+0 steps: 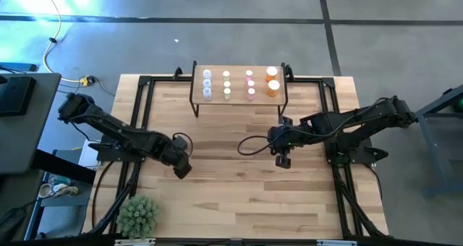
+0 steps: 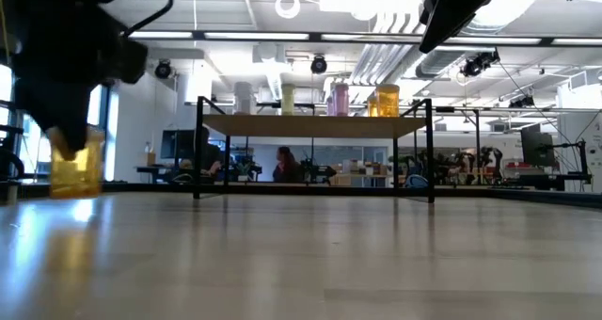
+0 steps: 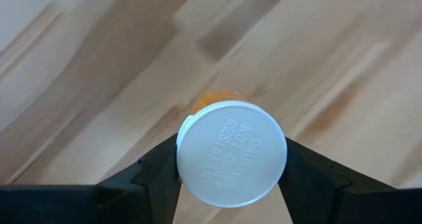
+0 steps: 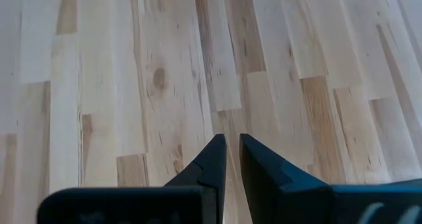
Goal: Pick and place medicine bottles onto shelf by color
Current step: Put the orange pill bottle on the shelf aligned with the orange pill bottle
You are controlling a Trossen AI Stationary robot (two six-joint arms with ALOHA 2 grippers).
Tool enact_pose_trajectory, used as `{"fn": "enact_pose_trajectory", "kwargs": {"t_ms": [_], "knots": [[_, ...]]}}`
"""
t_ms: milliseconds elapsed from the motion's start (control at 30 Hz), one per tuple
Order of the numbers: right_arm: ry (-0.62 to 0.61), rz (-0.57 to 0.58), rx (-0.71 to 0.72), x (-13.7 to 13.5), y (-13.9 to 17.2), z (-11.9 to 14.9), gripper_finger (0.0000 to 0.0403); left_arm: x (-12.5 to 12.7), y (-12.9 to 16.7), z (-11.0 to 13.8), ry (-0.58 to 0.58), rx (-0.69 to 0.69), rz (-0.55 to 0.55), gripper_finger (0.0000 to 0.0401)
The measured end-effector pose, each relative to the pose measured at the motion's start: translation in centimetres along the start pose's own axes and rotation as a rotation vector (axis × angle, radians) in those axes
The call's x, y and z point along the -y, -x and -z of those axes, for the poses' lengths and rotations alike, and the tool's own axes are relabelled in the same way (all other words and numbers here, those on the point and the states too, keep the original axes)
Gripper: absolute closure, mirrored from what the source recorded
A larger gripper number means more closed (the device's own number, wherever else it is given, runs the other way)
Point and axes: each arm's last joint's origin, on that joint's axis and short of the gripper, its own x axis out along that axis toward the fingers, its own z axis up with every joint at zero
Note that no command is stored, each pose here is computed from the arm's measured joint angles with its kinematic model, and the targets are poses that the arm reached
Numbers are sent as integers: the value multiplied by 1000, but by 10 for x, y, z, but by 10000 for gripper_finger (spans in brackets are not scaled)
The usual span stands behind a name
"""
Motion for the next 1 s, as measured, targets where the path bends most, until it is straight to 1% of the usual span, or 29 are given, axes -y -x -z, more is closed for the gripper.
{"fn": "enact_pose_trajectory", "kwargs": {"t_ms": [133,267,433,600,667,767,900,1000], "knots": [[8,2,-5,0,0,1,369,11,9,-13,-24,54,82,196],[10,5,-18,1,0,2,369,21,22,-32,-56,125,167,196],[13,10,-34,1,0,3,369,31,39,-59,-110,251,281,196],[9,5,-18,2,5,4,369,37,57,-83,-201,394,353,196],[0,2,-6,2,8,4,369,38,63,-91,-230,440,365,196],[-3,0,1,3,10,4,369,35,68,-99,-264,476,353,196],[-13,-4,14,2,10,2,369,30,70,-107,-273,499,331,196],[-55,-7,22,2,10,2,369,28,66,-112,-269,498,312,196]]}}
